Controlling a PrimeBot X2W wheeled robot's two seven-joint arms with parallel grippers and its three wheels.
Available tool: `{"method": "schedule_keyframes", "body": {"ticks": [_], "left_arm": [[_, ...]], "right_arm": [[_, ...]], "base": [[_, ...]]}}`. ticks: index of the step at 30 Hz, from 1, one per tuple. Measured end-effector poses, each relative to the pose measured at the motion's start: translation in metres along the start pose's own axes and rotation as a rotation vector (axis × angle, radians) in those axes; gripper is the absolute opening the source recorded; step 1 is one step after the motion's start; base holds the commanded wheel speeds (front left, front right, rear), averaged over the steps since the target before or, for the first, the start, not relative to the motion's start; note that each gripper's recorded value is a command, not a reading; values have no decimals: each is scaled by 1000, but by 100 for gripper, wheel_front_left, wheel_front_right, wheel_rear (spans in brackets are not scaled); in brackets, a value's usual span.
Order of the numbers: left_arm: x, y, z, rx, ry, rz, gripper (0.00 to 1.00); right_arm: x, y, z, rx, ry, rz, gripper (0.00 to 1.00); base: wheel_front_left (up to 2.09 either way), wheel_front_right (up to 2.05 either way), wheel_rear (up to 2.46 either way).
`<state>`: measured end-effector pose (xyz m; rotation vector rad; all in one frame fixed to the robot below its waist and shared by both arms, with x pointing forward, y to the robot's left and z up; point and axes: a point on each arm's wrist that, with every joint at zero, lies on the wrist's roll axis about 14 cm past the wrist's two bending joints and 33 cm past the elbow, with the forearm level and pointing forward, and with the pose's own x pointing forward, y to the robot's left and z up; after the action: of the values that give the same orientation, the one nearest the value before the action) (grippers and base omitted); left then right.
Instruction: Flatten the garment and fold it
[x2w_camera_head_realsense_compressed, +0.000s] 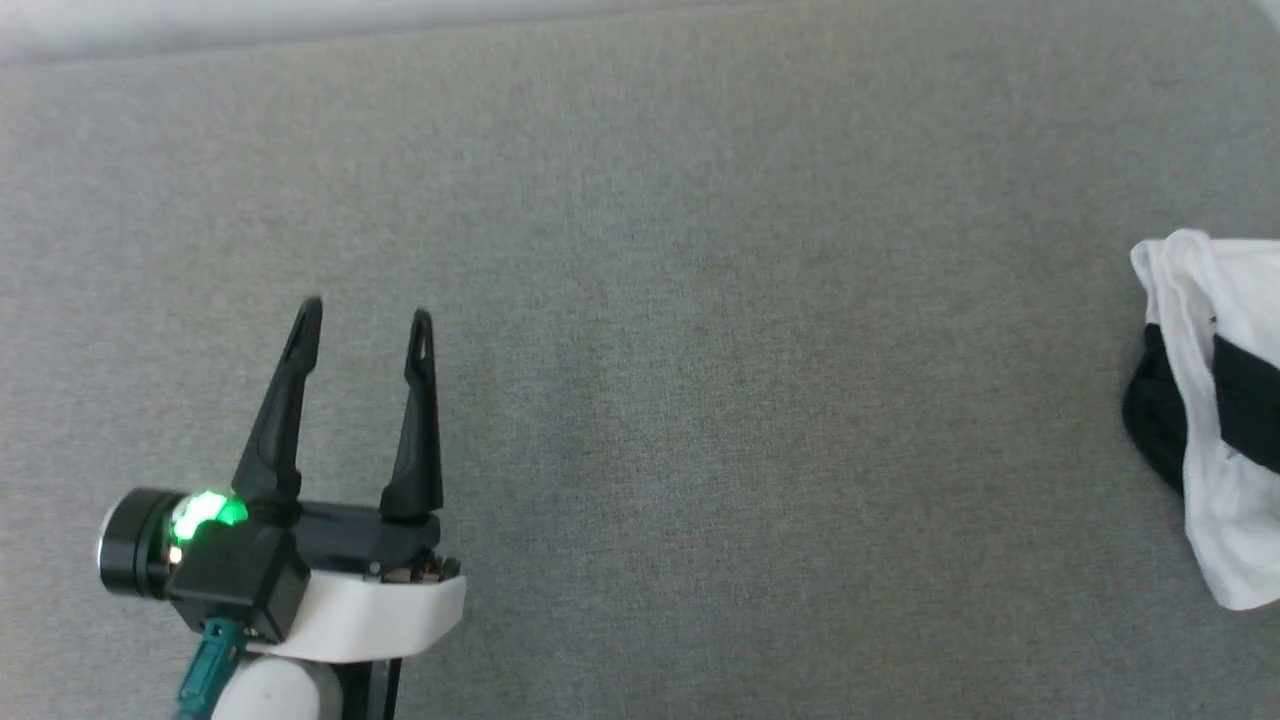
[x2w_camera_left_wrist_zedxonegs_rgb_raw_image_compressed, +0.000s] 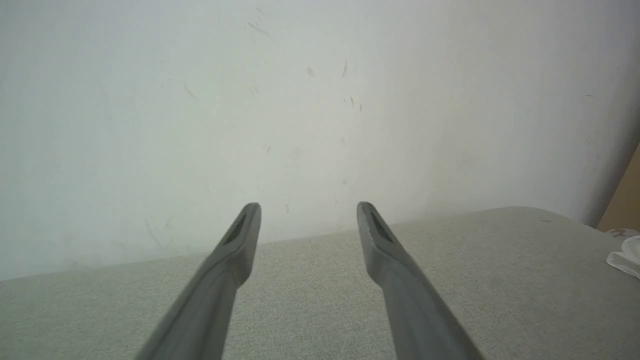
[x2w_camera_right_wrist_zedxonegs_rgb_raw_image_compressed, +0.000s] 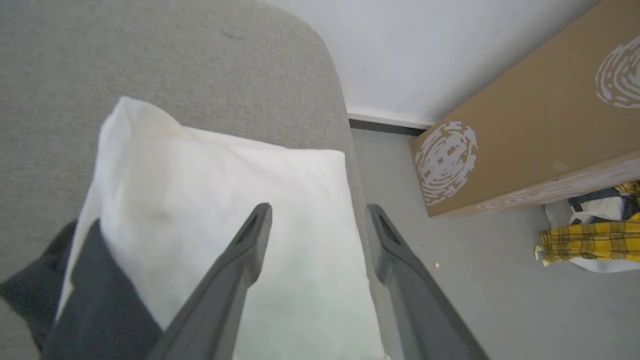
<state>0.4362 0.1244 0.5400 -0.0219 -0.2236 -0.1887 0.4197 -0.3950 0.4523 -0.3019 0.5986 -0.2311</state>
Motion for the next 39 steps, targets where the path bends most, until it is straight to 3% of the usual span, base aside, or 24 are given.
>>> {"method": "schedule_keyframes", "body": {"ticks": [12, 20, 29, 39], "left_arm": [[-44, 3, 27, 89, -13, 20, 100], [-72, 8, 40, 78, -17, 59, 100], [-99, 10, 39, 65, 6, 95, 100], [-123, 9, 27, 44, 53, 135, 100]], "right_arm": [[-80, 49, 60, 240, -425, 89, 100], [-129, 69, 90, 296, -661, 101, 100], [-158, 104, 83, 297, -737, 147, 100], [-167, 130, 51, 230, -717, 171, 100]], "base": [[0, 0, 0], [0, 0, 0], [0, 0, 0], [0, 0, 0]]}}
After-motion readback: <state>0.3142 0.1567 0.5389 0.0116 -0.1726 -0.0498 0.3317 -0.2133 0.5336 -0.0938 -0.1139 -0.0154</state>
